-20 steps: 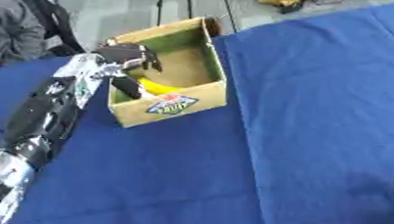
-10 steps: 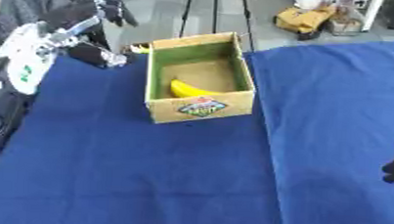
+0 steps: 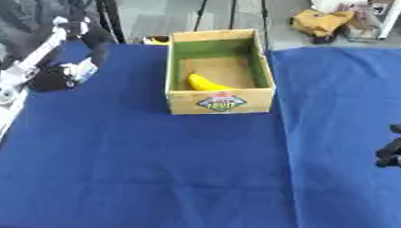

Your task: Pick up objects on the table and place them in the box.

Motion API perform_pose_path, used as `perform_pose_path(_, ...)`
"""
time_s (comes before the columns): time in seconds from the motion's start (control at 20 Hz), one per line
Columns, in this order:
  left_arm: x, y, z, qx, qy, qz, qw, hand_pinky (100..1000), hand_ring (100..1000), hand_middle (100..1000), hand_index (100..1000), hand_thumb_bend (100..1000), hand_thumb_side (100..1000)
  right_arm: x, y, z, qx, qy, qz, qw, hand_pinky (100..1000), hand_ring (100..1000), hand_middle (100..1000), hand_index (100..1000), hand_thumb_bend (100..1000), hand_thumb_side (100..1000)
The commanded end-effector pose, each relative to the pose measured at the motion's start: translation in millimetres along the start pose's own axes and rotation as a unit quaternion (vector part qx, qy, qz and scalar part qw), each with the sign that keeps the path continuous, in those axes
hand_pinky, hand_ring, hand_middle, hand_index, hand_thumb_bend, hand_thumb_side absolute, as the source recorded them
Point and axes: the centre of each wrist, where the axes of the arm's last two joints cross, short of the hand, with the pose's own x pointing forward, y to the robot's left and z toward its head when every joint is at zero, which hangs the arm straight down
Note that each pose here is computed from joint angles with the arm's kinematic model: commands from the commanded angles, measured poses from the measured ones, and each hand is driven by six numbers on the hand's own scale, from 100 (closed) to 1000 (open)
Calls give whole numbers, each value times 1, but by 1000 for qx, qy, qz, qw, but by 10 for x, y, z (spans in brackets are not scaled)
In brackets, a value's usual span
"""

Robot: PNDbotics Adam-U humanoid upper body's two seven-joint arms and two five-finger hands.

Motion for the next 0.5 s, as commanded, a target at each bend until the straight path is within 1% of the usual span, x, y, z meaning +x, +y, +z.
perform_pose_path(0.05,73,30,5,37,6,31,999,586,561,618,751,153,835,90,-28,-18,-2,-17,3,1000,586,610,523,780,100,908)
perform_pose_path(0.2,66,-27,19,64,25,60,996,583,559,617,752,133,855,87,-9,-24,1,-18,-1,1000,586,611,523,780,100,910)
perform_pose_path(0.3,63,-50,21,81,39,73,993,580,557,616,750,104,877,99,-8,-31,2,-20,0,1000,585,610,522,780,100,905)
perform_pose_path(0.4,57,-84,15,94,56,87,990,576,554,614,750,100,901,90,-14,-22,-4,-20,-1,1000,585,610,522,779,100,917)
perform_pose_path(0.5,51,-123,23,103,73,101,987,575,553,612,750,100,917,100,-7,-31,-1,-21,0,1000,585,610,522,779,100,908)
